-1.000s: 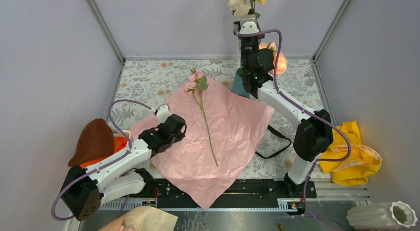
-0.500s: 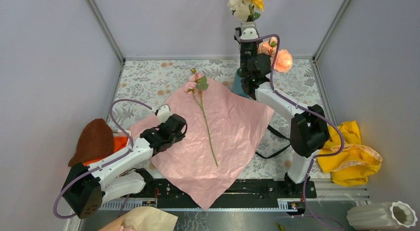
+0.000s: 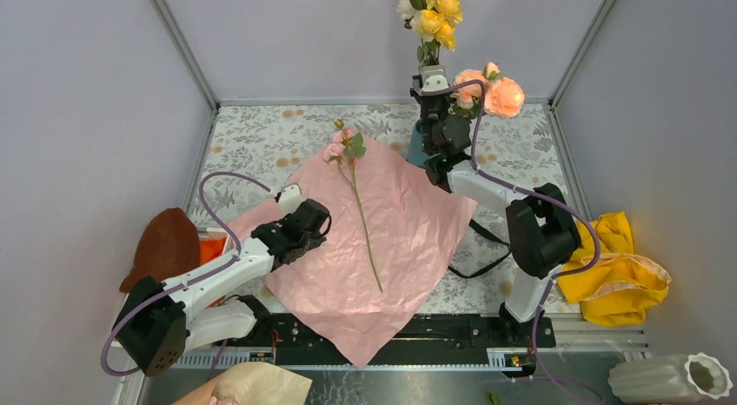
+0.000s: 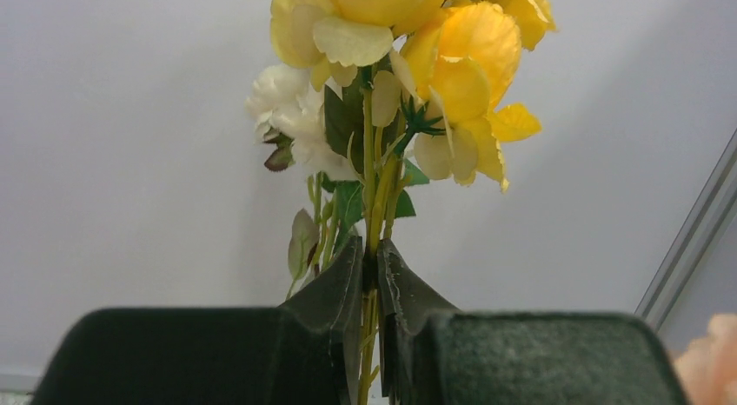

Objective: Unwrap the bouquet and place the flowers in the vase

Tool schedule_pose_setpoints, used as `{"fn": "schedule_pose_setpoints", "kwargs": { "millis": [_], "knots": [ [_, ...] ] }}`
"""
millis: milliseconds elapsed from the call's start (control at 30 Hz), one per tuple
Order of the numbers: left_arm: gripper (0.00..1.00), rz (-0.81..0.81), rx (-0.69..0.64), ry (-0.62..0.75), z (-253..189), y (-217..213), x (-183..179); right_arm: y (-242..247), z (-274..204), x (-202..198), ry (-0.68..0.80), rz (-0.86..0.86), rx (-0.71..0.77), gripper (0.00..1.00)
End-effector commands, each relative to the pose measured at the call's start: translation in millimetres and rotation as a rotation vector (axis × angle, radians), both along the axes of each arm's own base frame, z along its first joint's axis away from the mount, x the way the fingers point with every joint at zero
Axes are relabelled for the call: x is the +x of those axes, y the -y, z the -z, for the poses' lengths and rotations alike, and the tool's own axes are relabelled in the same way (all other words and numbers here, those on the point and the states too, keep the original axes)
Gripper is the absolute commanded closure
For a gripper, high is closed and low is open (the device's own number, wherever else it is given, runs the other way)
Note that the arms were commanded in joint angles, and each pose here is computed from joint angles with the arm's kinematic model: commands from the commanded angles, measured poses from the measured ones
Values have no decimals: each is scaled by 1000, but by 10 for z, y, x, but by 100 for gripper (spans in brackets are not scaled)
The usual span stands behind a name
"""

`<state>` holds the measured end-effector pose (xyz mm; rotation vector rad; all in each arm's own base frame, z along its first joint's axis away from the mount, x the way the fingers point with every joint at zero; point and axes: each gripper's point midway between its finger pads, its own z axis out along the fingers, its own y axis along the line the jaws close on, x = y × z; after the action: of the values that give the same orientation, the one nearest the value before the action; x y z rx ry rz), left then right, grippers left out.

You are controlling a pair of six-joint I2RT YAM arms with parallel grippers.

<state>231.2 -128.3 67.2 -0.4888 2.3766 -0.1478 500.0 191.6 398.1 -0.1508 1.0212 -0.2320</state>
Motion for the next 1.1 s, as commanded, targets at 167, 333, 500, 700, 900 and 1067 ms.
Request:
{"fn": "schedule_pose_setpoints", "kwargs": {
  "millis": [167,333,500,700,900,1067],
  "knots": [
    [92,2,-40,56,-121,91,151,203,-354,-384,92,-70,183,86],
    [92,-4,-48,60,-128,76,130,228,-308,-412,69,-78,216,47],
    [92,-3,-57,62,-139,85,125,224,-346,-436,49,-93,224,30],
    [92,2,-67,59,-145,112,129,220,-533,-558,41,-146,248,15],
    [92,7,-83,59,-160,142,129,215,-863,-802,59,-251,298,13],
    [92,7,-94,62,-178,147,120,92,-1235,-1124,65,-421,304,13]
  ]
}}
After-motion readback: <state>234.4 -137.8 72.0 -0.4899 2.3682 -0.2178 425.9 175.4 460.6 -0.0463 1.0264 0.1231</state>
